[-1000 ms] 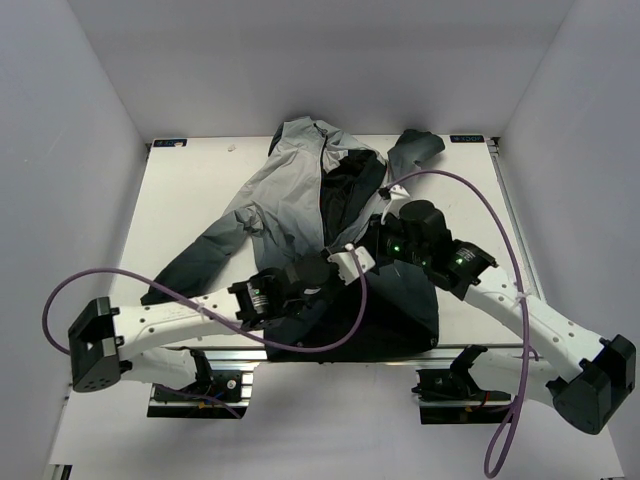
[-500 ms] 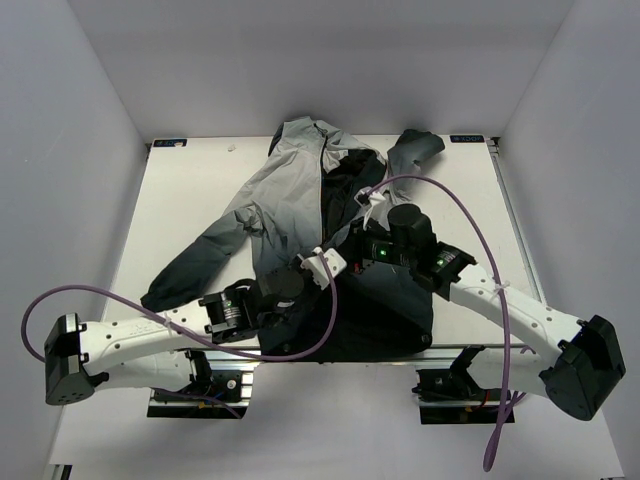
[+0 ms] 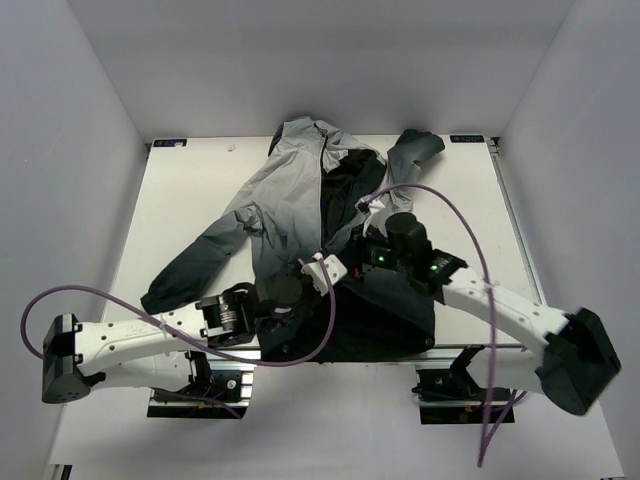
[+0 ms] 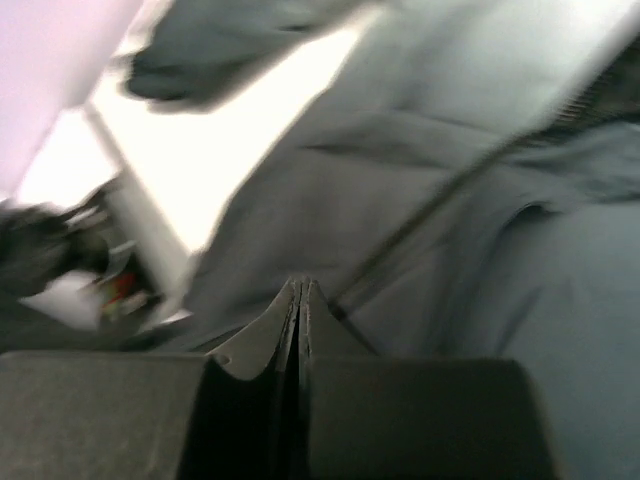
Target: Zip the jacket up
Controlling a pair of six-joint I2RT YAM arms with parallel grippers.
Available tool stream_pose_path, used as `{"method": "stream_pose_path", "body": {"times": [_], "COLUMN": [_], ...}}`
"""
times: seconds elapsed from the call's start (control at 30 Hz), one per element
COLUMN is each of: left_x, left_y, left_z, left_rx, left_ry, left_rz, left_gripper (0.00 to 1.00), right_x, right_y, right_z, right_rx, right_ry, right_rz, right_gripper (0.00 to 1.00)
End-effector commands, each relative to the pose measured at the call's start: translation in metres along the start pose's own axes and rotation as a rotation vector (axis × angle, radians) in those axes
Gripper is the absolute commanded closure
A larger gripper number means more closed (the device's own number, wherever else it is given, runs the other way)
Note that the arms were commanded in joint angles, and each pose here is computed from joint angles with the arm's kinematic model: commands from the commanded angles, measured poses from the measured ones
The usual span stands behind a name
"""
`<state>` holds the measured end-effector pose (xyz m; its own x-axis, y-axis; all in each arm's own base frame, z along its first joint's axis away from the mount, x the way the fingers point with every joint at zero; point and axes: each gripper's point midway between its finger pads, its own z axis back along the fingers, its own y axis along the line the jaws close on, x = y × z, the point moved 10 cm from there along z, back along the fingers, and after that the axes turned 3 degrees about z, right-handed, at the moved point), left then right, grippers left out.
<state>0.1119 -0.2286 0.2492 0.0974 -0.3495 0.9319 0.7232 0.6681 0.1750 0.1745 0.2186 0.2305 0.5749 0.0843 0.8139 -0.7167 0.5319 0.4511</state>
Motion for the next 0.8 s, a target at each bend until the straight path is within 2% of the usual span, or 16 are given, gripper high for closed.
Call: {"method": "stream_pose_path", "body": {"times": [0.0, 0.07, 0.13, 0.27, 0.3, 0.4, 0.47, 0.53, 0.57, 0.63, 0.67, 0.77], "left_x": [0.055, 0.055, 0.054, 0.044, 0.042, 0.026, 0.016, 0.002, -0.005, -0.015, -0.017, -0.027], "left_y": [0.006, 0.008, 0.005, -0.007, -0.009, -0.015, -0.020, -0.022, -0.022, -0.024, -0.025, -0.026], "left_z": [0.036, 0.039, 0.041, 0.044, 0.046, 0.058, 0.065, 0.074, 0.080, 0.089, 0.095, 0.104], "left_rx": [-0.046, -0.053, -0.068, -0.153, -0.168, -0.234, -0.282, -0.292, -0.308, -0.316, -0.335, -0.314], "left_ry": [-0.223, -0.228, -0.206, -0.157, -0.146, -0.033, 0.034, 0.134, 0.169, 0.253, 0.275, 0.364], "left_rz": [0.089, 0.098, 0.123, 0.187, 0.204, 0.325, 0.374, 0.453, 0.484, 0.567, 0.600, 0.696], "left_gripper": [1.00, 1.00, 1.00, 1.00, 1.00, 1.00, 1.00, 1.00, 1.00, 1.00, 1.00, 1.00], "right_x": [-0.028, -0.030, -0.023, 0.012, 0.024, 0.049, 0.082, 0.099, 0.123, 0.135, 0.161, 0.178], "right_y": [-0.066, -0.080, -0.085, -0.113, -0.119, -0.158, -0.172, -0.200, -0.207, -0.237, -0.242, -0.282], "right_z": [-0.024, -0.037, -0.043, -0.051, -0.053, -0.055, -0.055, -0.055, -0.054, -0.054, -0.052, -0.054], "right_rx": [-0.393, -0.395, -0.406, -0.532, -0.533, -0.639, -0.672, -0.720, -0.747, -0.809, -0.821, -0.910], "right_ry": [0.008, 0.008, -0.051, -0.138, -0.197, -0.266, -0.354, -0.394, -0.457, -0.472, -0.532, -0.576], "right_rz": [0.018, -0.008, 0.007, 0.026, 0.034, 0.043, 0.059, 0.060, 0.075, 0.083, 0.096, 0.119], "right_gripper": [1.00, 1.00, 1.00, 1.00, 1.00, 1.00, 1.00, 1.00, 1.00, 1.00, 1.00, 1.00]}}
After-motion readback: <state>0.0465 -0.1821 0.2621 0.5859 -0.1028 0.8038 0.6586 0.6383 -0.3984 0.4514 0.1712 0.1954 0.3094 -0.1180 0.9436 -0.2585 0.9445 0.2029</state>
